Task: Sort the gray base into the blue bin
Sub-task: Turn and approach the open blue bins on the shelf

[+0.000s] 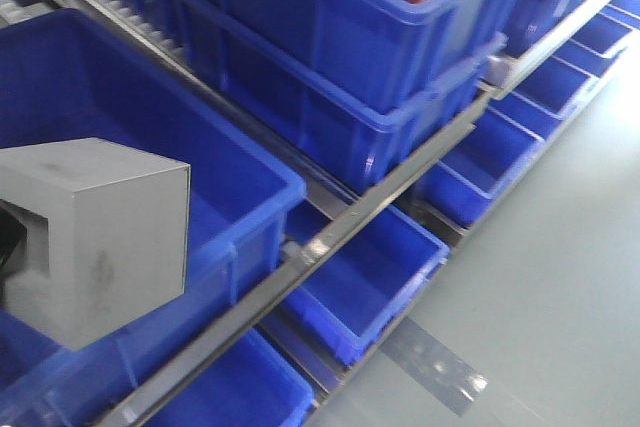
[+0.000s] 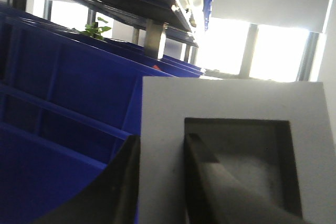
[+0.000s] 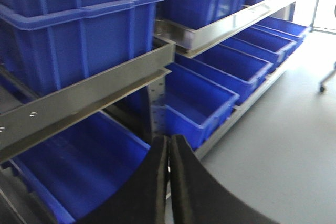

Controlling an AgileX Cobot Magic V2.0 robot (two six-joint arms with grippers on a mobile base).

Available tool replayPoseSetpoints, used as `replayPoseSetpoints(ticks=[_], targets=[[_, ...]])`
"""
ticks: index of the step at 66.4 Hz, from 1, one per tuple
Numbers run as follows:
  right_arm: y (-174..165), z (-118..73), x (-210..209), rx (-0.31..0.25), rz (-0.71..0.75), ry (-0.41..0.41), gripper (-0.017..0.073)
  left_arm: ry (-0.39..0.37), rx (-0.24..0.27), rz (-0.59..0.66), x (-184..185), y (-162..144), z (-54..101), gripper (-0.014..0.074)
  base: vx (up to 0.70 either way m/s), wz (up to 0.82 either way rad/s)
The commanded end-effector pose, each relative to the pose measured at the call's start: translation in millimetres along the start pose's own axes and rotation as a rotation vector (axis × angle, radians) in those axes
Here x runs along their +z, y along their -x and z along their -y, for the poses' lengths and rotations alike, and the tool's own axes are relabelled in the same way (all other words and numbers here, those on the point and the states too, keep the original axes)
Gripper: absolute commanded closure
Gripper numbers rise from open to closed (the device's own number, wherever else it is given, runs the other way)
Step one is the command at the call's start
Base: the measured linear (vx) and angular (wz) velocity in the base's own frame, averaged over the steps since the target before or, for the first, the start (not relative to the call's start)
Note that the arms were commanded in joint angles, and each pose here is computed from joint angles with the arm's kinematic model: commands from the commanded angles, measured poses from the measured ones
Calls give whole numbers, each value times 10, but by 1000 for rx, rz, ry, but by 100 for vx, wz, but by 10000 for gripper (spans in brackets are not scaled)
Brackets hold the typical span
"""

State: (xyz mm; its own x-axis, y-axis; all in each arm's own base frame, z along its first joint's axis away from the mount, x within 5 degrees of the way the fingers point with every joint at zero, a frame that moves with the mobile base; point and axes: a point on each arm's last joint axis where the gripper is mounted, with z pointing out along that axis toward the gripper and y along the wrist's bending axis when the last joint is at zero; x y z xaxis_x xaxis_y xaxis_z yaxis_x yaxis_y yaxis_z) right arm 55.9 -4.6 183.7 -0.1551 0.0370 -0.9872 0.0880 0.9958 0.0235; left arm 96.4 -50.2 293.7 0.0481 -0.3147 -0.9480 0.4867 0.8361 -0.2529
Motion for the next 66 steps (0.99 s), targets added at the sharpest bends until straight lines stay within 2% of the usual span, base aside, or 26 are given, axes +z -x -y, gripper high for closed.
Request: replayPoseSetpoints(ticks=[1,38,66], targets=[[52,2,13,-16,52,-5,564,-28,-21,127,10,184,44,591,13,51],[52,2,13,-16,52,-5,564,-28,-21,127,10,184,44,591,7,43],[52,2,13,-16,52,-5,564,-28,-21,127,10,184,44,591,1,5]])
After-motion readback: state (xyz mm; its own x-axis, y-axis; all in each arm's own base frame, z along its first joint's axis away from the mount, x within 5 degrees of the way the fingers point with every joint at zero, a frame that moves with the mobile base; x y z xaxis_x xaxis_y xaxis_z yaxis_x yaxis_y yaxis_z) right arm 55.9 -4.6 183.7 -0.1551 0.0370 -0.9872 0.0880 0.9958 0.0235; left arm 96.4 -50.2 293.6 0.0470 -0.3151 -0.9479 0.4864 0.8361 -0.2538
